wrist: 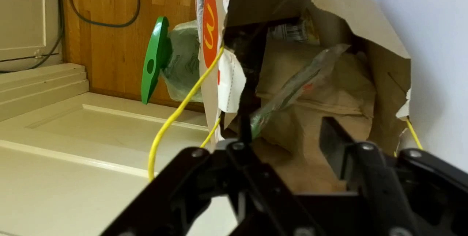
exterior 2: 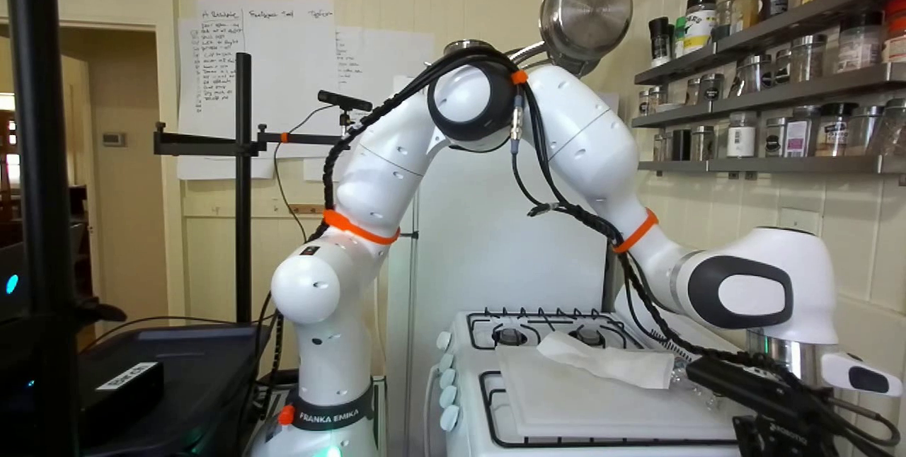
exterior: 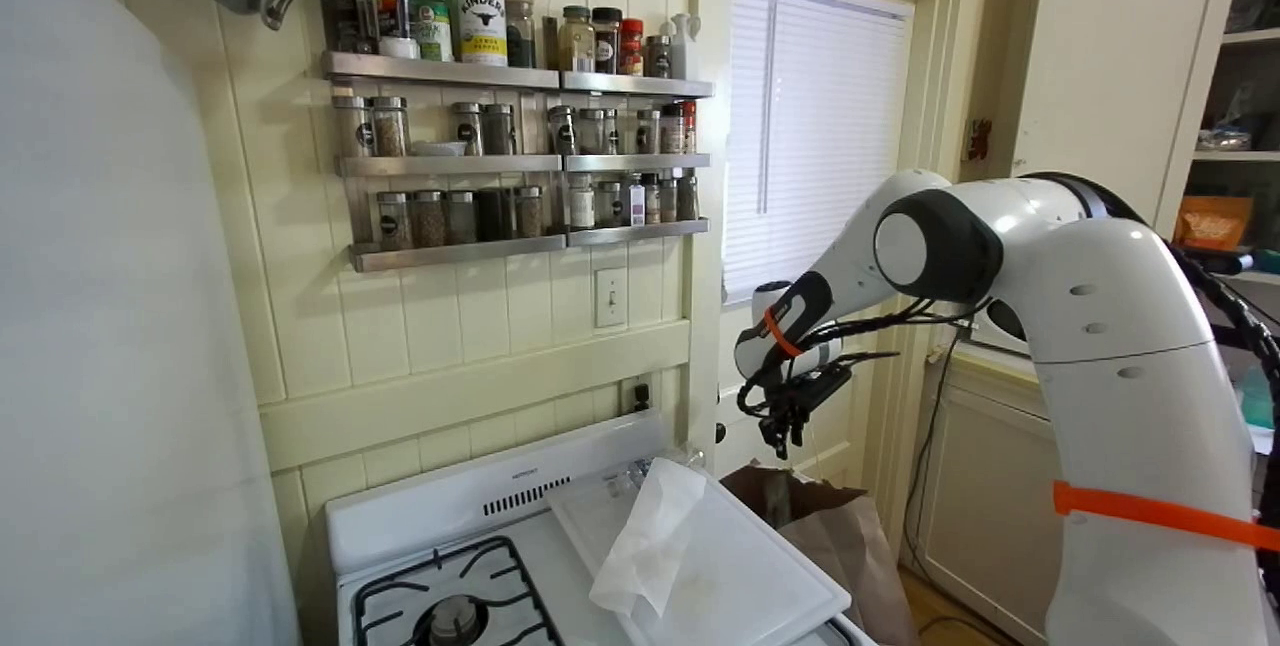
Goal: Remove the small brown paper bag and the plastic from the white tray and put it in the big paper bag
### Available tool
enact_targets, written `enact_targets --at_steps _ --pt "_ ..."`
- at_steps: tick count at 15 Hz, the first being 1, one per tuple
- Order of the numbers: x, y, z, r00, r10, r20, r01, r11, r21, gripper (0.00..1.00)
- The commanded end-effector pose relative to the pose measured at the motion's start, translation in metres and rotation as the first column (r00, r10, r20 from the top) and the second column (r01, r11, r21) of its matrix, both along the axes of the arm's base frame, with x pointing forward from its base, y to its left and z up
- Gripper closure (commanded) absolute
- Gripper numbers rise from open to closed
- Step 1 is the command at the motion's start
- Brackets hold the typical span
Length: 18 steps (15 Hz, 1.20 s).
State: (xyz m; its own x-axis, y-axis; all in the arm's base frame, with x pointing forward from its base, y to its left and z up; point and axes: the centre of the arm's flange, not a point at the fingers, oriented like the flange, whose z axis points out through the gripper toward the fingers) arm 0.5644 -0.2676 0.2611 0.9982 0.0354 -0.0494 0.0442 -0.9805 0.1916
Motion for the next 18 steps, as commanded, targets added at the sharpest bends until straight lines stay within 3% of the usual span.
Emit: enact_targets --at_steps 1,3,4,11,18 --pt "-0.004 0.003 0.001 1.000 -0.010 0.016 0.010 1.000 -0.015 0.16" --pt "-0.004 0.005 0.003 1.000 -0.020 0.020 0.020 1.000 0.007 0.02" --pt "-0.004 0.007 0.006 0.999 -0.032 0.015 0.031 0.998 0.047 0.00" --pt "-0.010 0.031 0.049 0.989 -0.150 0.014 0.145 0.974 0.174 0.00" --pt "-0.009 0.069 0.074 0.976 -0.215 0.027 0.207 0.960 0.190 0.00"
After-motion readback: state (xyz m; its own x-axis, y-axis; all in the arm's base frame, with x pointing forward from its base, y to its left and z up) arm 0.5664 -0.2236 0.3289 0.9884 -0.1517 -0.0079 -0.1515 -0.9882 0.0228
